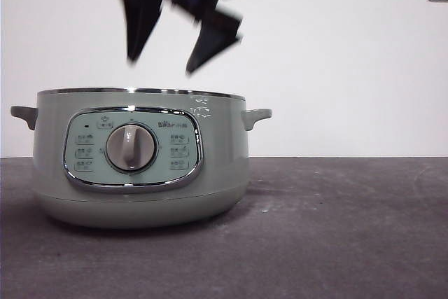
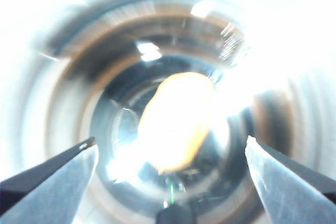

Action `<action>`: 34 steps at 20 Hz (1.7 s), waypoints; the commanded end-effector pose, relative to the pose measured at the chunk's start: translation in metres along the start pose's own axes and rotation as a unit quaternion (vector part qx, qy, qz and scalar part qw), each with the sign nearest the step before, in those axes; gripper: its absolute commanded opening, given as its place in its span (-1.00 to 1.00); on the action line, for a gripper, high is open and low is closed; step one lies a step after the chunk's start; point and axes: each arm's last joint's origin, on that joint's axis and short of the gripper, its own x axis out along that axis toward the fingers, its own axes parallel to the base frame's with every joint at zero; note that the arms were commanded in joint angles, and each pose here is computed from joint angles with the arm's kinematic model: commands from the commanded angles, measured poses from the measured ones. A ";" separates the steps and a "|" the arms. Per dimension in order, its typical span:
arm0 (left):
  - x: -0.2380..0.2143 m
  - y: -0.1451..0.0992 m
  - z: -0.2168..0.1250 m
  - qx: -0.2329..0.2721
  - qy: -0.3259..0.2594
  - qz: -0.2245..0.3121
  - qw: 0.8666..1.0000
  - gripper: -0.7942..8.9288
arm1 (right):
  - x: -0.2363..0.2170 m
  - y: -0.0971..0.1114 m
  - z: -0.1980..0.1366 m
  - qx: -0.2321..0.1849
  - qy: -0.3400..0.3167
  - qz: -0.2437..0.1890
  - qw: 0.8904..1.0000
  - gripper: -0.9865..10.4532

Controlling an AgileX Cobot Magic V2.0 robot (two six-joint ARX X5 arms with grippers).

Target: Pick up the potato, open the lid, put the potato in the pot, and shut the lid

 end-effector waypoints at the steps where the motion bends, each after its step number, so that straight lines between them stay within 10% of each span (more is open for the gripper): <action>1: 0.022 -0.004 0.011 0.003 -0.008 0.001 1.000 -0.85 | -0.047 -0.003 -0.001 0.014 -0.019 -0.009 1.000 0.00; 15: 0.218 -0.053 -0.026 -0.001 0.113 -0.123 0.986 -0.85 | -0.229 0.004 -0.055 0.057 -0.095 -0.086 0.990 0.00; 34: 0.240 -0.062 -0.064 -0.003 0.238 -0.127 0.963 -0.85 | -0.239 0.005 -0.062 0.060 -0.095 -0.097 0.989 0.00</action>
